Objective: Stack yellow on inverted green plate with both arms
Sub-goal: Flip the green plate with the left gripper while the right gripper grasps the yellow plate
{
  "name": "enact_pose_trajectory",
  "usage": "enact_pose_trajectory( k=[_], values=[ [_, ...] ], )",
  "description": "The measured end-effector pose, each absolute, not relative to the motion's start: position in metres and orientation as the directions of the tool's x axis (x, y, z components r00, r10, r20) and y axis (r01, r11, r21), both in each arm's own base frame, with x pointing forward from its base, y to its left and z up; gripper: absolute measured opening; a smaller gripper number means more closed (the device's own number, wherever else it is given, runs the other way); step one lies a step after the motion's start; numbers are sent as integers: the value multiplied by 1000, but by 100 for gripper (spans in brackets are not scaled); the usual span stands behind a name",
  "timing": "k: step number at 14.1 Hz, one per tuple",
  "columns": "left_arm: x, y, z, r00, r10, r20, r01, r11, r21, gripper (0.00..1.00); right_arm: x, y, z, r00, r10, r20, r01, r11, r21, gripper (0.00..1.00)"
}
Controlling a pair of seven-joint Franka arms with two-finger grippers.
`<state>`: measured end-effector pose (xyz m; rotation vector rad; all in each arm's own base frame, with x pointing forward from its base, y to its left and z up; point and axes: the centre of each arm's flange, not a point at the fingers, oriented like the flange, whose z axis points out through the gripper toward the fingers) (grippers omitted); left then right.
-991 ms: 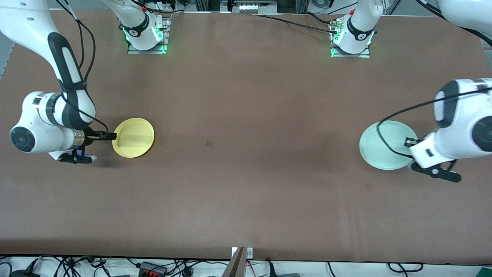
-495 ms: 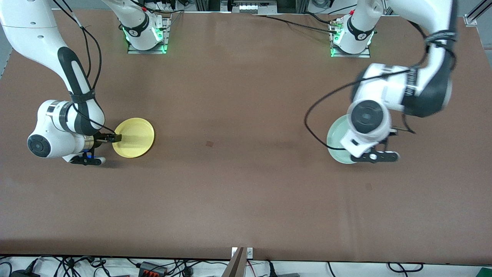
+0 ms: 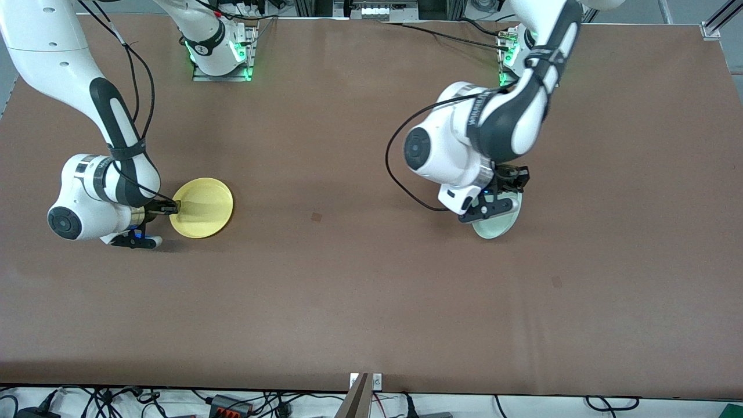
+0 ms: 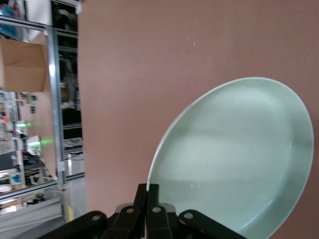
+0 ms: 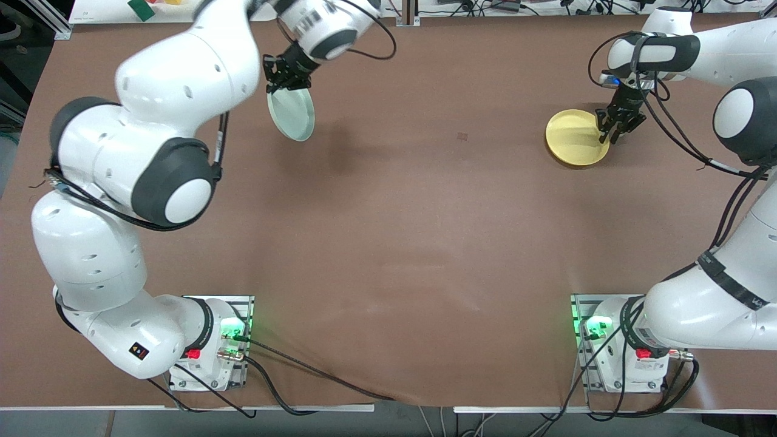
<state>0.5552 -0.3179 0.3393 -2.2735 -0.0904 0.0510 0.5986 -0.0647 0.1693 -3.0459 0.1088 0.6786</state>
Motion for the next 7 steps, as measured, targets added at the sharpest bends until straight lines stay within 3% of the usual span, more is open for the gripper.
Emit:
enact_pose_trajectory(
  k=[1, 4, 7],
  values=[
    [548, -330, 328, 997, 75, 15, 58, -620, -783, 3, 598, -65, 168, 902, -64, -427, -72, -997, -3, 26],
    [523, -362, 290, 995, 77, 59, 92, -564, -821, 3, 600, -64, 173, 903, -63, -425, -73, -997, -9, 4],
    [509, -378, 270, 994, 71, 82, 107, -540, -835, 3, 605, -61, 179, 910, -50, -411, -62, -998, -14, 4]
  ],
)
